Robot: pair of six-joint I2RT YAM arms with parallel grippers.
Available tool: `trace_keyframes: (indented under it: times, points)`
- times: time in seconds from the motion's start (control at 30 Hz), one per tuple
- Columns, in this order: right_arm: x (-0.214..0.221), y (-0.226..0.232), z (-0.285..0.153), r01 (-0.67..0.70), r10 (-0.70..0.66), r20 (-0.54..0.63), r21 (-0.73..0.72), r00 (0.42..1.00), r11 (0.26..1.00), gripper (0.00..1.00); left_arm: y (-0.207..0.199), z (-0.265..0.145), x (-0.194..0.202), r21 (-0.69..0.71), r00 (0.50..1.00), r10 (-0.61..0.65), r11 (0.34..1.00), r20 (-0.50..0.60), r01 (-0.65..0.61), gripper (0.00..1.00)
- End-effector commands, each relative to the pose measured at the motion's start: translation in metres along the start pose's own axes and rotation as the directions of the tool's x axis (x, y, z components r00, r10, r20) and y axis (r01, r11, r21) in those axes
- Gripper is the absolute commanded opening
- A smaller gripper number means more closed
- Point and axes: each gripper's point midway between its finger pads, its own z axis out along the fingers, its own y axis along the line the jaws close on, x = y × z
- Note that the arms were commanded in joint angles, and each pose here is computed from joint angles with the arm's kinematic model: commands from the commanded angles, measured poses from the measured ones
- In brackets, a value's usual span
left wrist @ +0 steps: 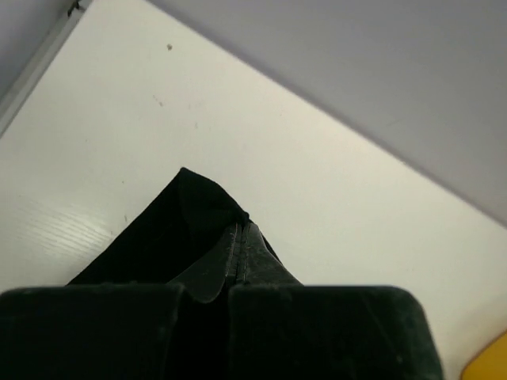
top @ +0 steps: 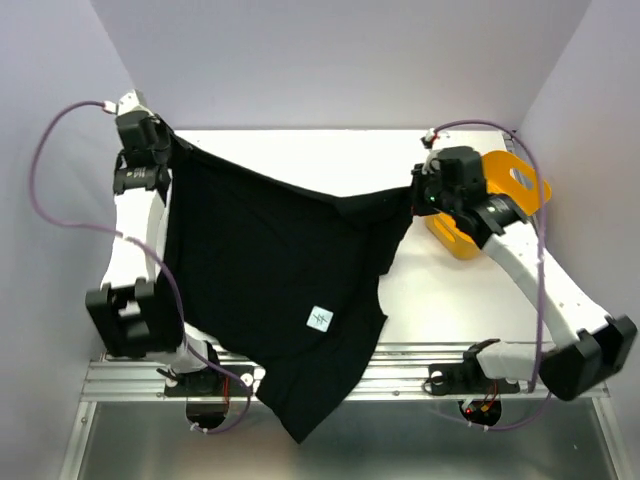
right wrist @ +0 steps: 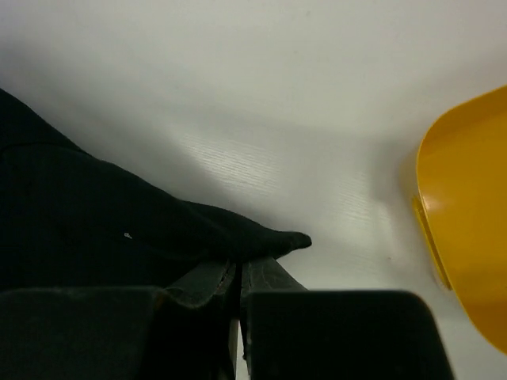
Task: Roll the t-shirts
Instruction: Flatten out the T-shirt at the center of the board.
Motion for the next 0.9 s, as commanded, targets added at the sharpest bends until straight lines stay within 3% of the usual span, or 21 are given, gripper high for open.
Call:
trace_keyframes:
  times: [0.0,0.2,0.63,0.87]
  points:
    - [-0.015,-0.025,0.048,0.006,-0.014,0.069,0.114,0.998,0.993,0.01,0.009,0.054,0.007,0.013,0.999,0.046,0.999,0.02,-0.046,0.0]
    - [0.011,-0.063,0.13,-0.059,0.062,-0.019,0.146,0.998,0.987,0.01,0.025,0.13,0.046,-0.02,0.996,0.062,0.998,-0.065,-0.063,0.0]
    - [0.005,-0.087,0.159,-0.062,0.07,-0.03,0.21,0.997,0.976,0.01,0.017,0.204,0.07,-0.024,0.986,0.113,0.993,-0.123,-0.117,0.0]
    - [-0.014,-0.106,0.179,-0.074,0.077,-0.004,0.23,0.997,0.97,0.01,0.002,0.238,0.054,-0.006,0.985,0.148,0.989,-0.093,-0.149,0.0]
